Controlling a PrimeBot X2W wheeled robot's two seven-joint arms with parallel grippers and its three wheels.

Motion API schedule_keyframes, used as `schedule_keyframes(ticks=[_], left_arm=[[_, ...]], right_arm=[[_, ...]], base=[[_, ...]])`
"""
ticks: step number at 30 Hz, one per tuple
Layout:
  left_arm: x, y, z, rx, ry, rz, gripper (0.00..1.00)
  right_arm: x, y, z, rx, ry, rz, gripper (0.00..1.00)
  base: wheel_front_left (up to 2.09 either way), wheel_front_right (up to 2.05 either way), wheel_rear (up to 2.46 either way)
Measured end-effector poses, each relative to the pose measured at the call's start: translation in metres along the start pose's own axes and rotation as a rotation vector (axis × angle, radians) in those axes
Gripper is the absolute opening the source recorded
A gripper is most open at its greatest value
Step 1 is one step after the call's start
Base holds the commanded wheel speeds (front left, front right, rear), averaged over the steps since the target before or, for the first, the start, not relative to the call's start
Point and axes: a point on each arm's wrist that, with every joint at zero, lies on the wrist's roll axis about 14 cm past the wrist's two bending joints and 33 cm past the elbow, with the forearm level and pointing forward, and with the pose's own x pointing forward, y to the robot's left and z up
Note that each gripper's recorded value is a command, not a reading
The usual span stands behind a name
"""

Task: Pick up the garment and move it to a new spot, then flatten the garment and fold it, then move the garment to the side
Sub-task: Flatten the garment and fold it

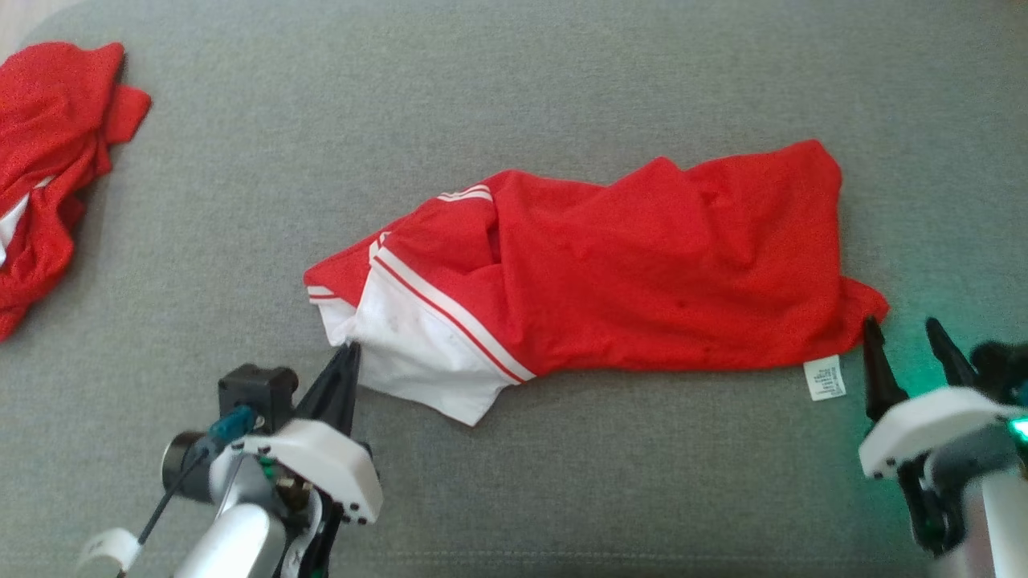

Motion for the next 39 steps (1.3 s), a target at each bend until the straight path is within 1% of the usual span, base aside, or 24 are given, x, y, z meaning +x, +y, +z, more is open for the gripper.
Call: schedule_keyframes(ticks=[6, 7, 8, 11, 14, 18, 21, 23, 29, 33, 34, 35, 37, 39], left_arm=[[0.004, -0.001, 0.011, 0.009, -0.054, -0.002, 0.0], [0.004, 0.0, 0.012, 0.01, -0.058, 0.0, 0.0], [0.003, 0.0, 0.013, 0.008, -0.067, -0.001, 0.0], [0.002, 0.0, 0.019, 0.004, -0.104, -0.002, 0.0], [0.0, -0.003, 0.035, -0.002, -0.172, -0.012, 0.0], [-0.005, -0.008, 0.069, -0.012, -0.294, -0.03, 0.0], [-0.009, -0.014, 0.103, -0.006, -0.405, -0.059, 0.0], [-0.015, -0.017, 0.132, 0.0, -0.497, -0.073, 0.0], [-0.043, -0.033, 0.235, 0.07, -0.803, -0.13, 0.0], [-0.066, -0.051, 0.289, 0.122, -0.945, -0.182, 0.0], [-0.078, -0.059, 0.313, 0.145, -1.008, -0.199, 0.0], [-0.078, -0.059, 0.313, 0.145, -1.008, -0.199, 0.0], [-0.091, -0.067, 0.336, 0.167, -1.066, -0.219, 0.0], [-0.104, -0.074, 0.355, 0.18, -1.114, -0.231, 0.0]], right_arm=[[0.024, 0.009, -0.019, 0.022, 0.11, 0.03, 1.0], [0.026, 0.01, -0.02, 0.026, 0.12, 0.035, 0.67], [0.028, 0.011, -0.02, 0.03, 0.124, 0.039, 0.0], [0.031, 0.015, -0.015, 0.057, 0.108, 0.053, 0.0], [0.029, 0.019, 0.001, 0.075, 0.038, 0.068, 0.0], [0.019, 0.023, 0.056, 0.078, -0.161, 0.092, 0.0], [0.002, 0.025, 0.102, 0.063, -0.313, 0.109, 0.0], [-0.012, 0.026, 0.134, 0.05, -0.417, 0.118, 0.0], [-0.068, 0.039, 0.229, -0.011, -0.734, 0.161, 0.0], [-0.117, 0.046, 0.298, -0.062, -0.966, 0.172, 0.0], [-0.142, 0.049, 0.323, -0.088, -1.06, 0.173, 0.0], [-0.142, 0.049, 0.323, -0.088, -1.06, 0.173, 0.0], [-0.162, 0.051, 0.341, -0.103, -1.126, 0.175, 0.0], [-0.174, 0.051, 0.352, -0.106, -1.16, 0.171, 0.0]], base=[[0.0, 0.0, 0.0], [0.0, 0.0, 0.0], [0.0, 0.0, 0.0], [0.0, 0.0, 0.0], [0.0, 0.0, 0.0], [0.0, 0.0, 0.0], [0.0, 0.0, 0.0], [0.0, 0.0, 0.0], [0.0, 0.0, 0.0], [0.0, 0.0, 0.0], [0.0, 0.0, 0.0], [0.0, 0.0, 0.0], [0.0, 0.0, 0.0], [0.0, 0.0, 0.0]])
